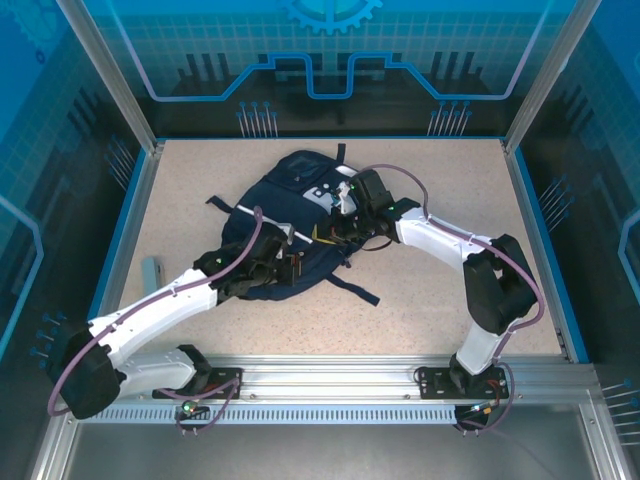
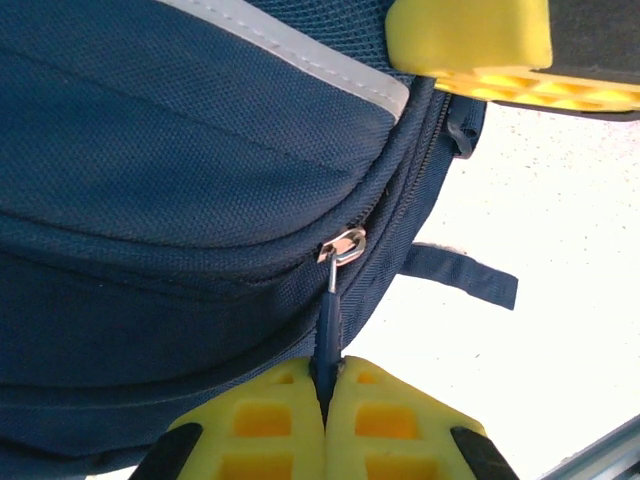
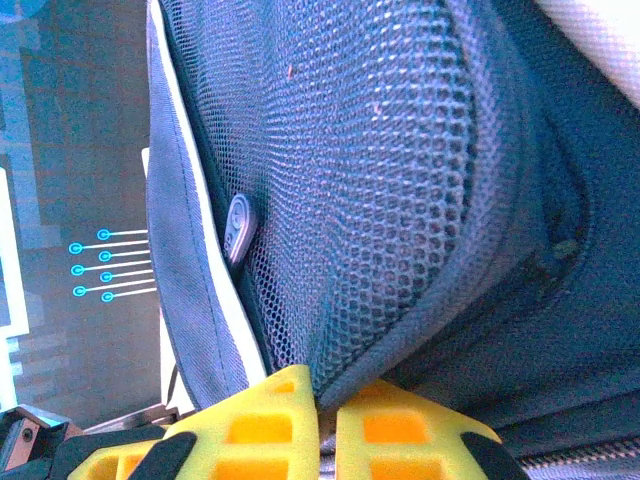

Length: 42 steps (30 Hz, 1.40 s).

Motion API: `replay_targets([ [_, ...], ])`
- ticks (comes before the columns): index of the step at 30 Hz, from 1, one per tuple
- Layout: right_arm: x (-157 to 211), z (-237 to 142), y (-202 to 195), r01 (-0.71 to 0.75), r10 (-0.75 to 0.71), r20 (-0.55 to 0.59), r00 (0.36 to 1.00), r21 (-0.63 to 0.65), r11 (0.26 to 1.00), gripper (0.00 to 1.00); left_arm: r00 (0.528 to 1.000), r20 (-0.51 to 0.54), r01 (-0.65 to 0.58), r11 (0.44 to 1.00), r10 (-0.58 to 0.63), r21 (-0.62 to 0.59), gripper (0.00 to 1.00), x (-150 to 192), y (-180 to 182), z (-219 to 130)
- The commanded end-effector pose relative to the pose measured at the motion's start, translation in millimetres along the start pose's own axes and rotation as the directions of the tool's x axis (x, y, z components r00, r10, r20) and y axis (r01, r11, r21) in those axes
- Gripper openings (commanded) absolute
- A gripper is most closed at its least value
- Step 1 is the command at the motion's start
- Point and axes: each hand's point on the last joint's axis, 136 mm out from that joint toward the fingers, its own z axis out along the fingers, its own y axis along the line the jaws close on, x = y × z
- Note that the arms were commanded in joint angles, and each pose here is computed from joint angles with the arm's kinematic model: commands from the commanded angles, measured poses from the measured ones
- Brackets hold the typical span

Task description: Pack books, pencil case, and school supplies into a backpack

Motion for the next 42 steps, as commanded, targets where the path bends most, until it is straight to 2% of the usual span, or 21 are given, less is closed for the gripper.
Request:
replay_targets([
  [1,-13,-3,22,0.095,-0.094,0.021,0.995,-0.048,0.994,0.09,0.999,0.011,-0.036,0.997,0.035,0.075,0.00,-4,-14,-3],
  [6,1,10,33,0.098,-0.099,-0.011,0.995,-0.071,0.993,0.09,0.995,0.090,-0.057,0.977,0.039,0.203,0.00,-30,-46,0],
  [8,5,13,32,0.088,-0.090,-0.019,0.996,-0.074,0.993,0.09,0.994,0.097,-0.069,0.964,0.045,0.258,0.00,-35,-59,1],
  [10,6,14,30,0.080,-0.082,-0.017,0.996,-0.068,0.994,0.09,0.995,0.083,-0.070,0.963,0.050,0.260,0.00,-35,-60,6],
  [15,-5,2,10,0.055,-0.055,0.037,0.998,0.013,0.998,0.08,0.997,0.063,-0.050,0.995,0.044,0.089,0.00,-25,-25,8],
  [21,-19,-16,-15,0.008,-0.018,0.096,0.995,0.107,0.994,0.08,0.999,0.040,0.018,0.996,-0.014,-0.084,0.00,-2,28,-10],
  [26,-20,-17,-12,0.010,-0.020,0.098,0.995,0.101,0.995,0.09,0.999,0.032,0.046,0.991,-0.043,-0.126,0.00,8,45,-17],
  [32,-23,-19,-17,-0.004,-0.011,0.114,0.993,0.130,0.991,0.09,0.996,0.041,0.088,0.968,-0.081,-0.235,0.00,7,70,-21],
  [37,-25,-26,-22,0.002,-0.025,0.128,0.991,0.174,0.985,0.09,0.992,0.086,0.111,0.946,-0.089,-0.305,0.00,-7,89,-29],
  [42,-36,-49,-45,0.000,-0.048,0.172,0.984,0.270,0.963,0.09,0.990,0.124,0.104,0.947,-0.069,-0.304,0.00,-30,97,-31],
])
